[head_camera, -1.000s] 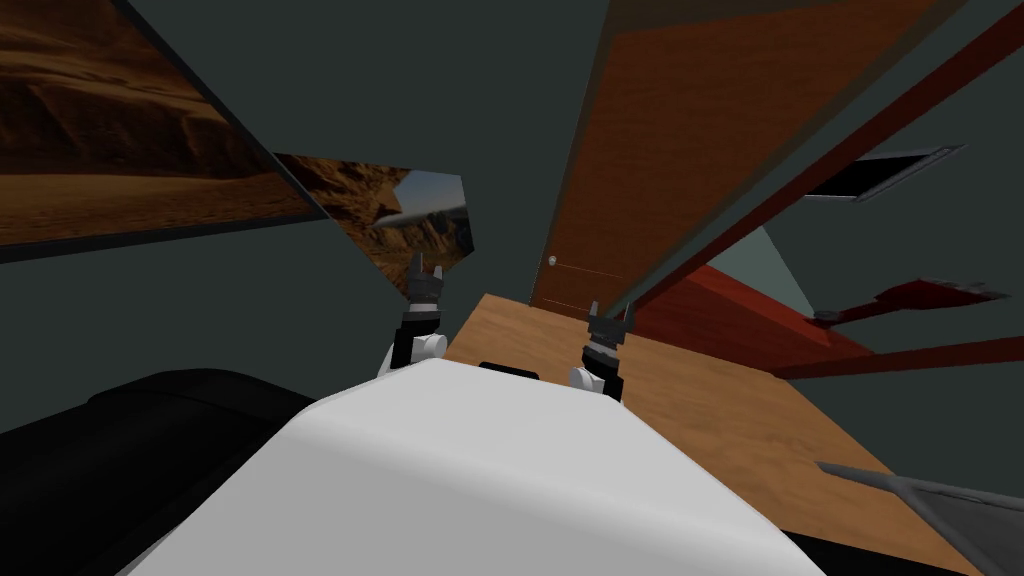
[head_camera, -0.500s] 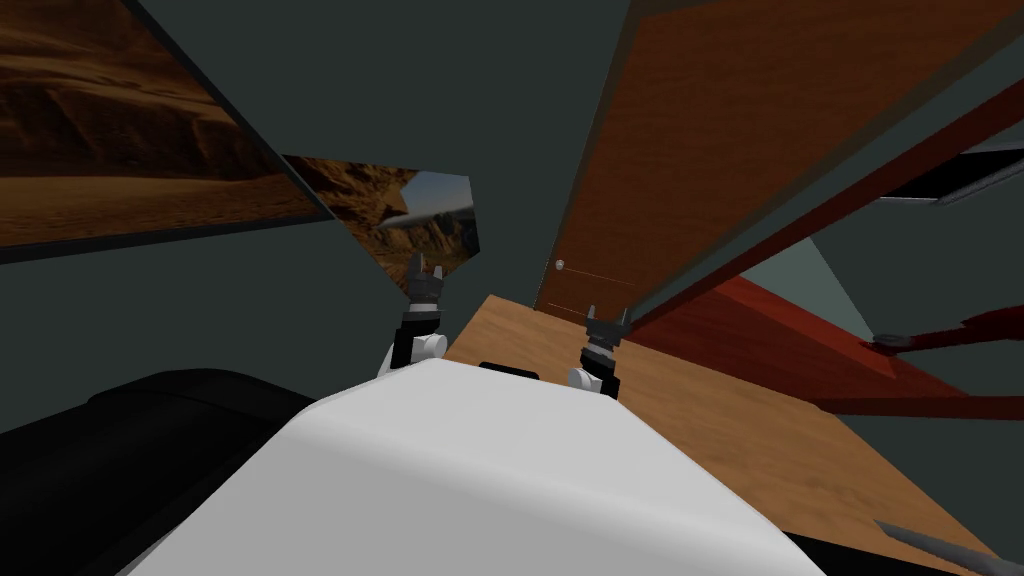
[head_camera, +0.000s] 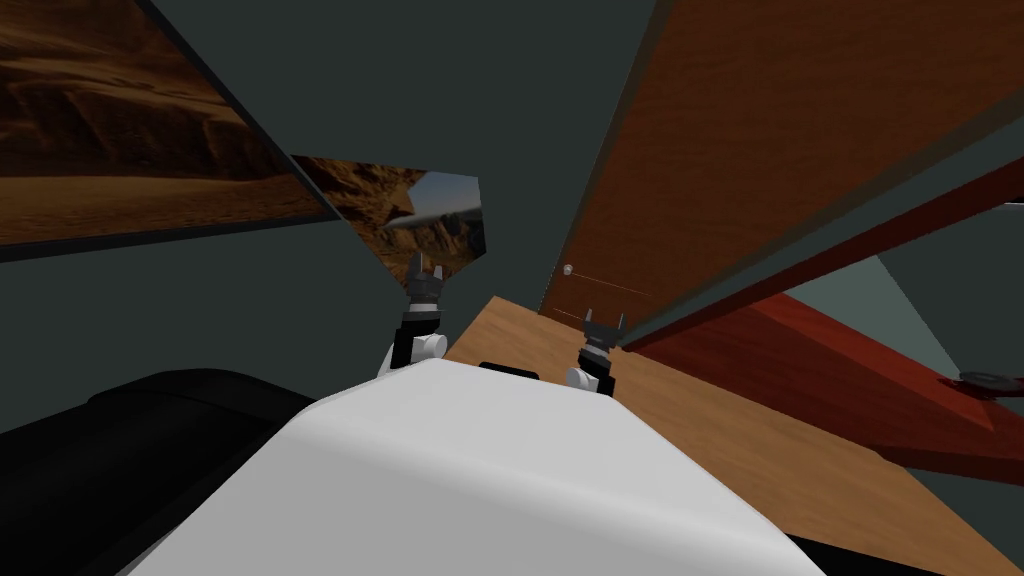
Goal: Pull the door open
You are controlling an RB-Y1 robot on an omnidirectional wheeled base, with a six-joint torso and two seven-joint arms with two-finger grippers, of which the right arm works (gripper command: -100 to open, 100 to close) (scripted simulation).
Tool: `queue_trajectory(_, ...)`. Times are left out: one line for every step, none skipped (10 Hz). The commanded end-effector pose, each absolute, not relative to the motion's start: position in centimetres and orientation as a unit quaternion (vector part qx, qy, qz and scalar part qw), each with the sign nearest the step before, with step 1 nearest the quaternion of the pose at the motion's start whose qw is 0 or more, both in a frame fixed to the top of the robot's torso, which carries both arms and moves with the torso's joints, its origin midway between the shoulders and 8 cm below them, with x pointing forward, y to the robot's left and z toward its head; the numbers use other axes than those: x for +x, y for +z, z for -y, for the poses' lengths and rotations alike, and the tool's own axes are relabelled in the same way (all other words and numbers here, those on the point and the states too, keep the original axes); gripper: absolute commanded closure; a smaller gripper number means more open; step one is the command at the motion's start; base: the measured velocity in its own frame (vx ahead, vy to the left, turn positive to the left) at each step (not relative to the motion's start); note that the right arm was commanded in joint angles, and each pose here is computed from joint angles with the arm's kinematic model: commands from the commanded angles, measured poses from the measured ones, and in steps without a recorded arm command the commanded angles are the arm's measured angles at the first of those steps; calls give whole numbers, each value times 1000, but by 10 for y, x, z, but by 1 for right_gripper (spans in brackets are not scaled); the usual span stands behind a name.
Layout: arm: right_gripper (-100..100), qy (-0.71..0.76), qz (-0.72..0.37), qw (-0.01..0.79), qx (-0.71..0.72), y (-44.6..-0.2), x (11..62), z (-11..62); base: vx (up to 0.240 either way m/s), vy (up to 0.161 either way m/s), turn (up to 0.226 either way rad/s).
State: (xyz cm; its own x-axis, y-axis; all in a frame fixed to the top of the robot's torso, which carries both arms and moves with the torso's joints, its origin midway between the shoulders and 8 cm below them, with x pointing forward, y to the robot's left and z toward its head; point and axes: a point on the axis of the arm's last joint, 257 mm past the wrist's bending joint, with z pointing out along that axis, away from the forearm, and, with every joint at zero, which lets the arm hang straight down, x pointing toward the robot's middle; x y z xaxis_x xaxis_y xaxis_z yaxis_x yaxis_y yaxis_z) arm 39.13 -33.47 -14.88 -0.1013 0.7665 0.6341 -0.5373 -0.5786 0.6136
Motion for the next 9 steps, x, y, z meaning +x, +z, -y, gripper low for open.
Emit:
queue_trajectory(-100,736,-99,429,515,-159,392,340,91,-39,134)
queue_trajectory(-100,736,-90,420,522,-167,393,343,96,-34,157)
queue_trajectory(-100,737,-80,412,530,-174,394,347,93,-29,143)
queue_trajectory(-100,737,-71,403,537,-182,394,351,105,-21,180)
queue_trajectory(-100,737,-61,395,545,-189,395,354,90,-31,136)
queue_trajectory(-100,737,-51,387,552,-197,395,358,95,-34,130)
queue_trajectory(-100,736,-41,380,559,-204,395,362,97,-36,138)
queue_trajectory(-100,736,-30,372,565,-211,395,366,90,-36,163)
queue_trajectory(-100,735,-20,365,572,-219,395,370,92,-42,137)
